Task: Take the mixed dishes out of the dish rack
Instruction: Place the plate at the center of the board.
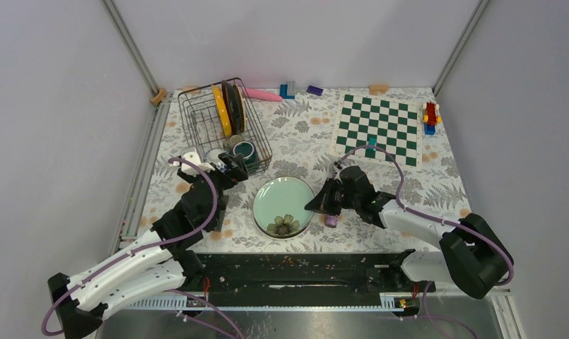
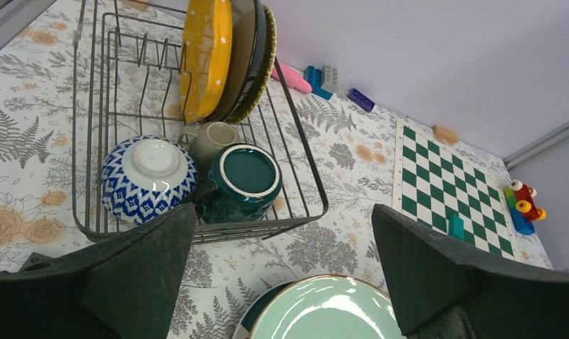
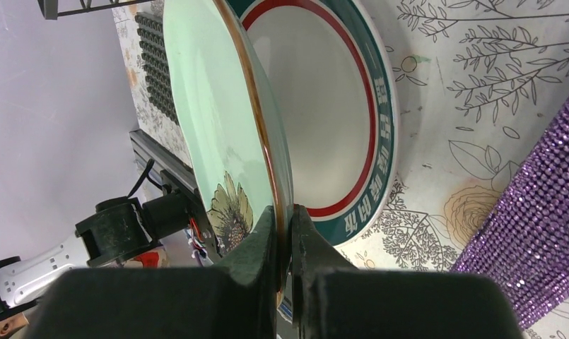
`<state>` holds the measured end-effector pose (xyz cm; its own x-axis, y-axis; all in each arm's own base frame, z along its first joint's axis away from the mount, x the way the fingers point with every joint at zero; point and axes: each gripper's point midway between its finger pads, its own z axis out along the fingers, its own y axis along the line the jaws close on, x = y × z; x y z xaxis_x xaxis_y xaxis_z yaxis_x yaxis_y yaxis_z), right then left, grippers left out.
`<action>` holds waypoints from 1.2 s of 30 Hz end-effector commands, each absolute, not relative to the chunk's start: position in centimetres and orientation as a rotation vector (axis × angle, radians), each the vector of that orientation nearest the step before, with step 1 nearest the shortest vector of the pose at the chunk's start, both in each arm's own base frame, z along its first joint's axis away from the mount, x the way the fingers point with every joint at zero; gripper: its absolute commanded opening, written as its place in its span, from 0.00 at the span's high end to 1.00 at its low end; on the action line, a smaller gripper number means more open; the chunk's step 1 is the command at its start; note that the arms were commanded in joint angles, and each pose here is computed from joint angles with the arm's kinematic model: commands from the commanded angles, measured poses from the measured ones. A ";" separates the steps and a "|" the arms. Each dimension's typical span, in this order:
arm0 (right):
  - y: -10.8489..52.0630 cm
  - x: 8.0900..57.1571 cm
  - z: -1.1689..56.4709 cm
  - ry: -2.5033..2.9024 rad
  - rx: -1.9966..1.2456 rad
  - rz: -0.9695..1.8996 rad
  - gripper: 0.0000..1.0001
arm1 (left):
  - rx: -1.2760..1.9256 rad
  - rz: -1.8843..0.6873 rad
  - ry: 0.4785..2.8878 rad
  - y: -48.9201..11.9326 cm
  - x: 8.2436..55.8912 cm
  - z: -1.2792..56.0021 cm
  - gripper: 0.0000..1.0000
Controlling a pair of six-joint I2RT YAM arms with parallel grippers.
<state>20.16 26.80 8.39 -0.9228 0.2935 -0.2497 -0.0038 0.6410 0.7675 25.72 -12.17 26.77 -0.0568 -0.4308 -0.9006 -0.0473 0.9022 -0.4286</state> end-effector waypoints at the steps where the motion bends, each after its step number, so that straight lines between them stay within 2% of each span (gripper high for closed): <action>1: 30.1 22.2 14.1 2.308 0.094 1.376 0.94 | -0.415 -0.348 1.598 -12.0 26.1 26.8 0.01; 13: 30.9 22.7 12.3 2.359 0.089 1.374 0.87 | -0.399 -0.372 1.619 -12.5 26.7 26.2 0.01; 24: 30.7 23.0 10.7 2.411 0.130 1.321 0.60 | -0.399 -0.381 1.627 -12.8 26.9 26.0 0.01; 36: 29.5 22.9 10.0 2.449 0.141 1.219 0.46 | -0.406 -0.354 1.638 -12.7 27.3 25.8 0.01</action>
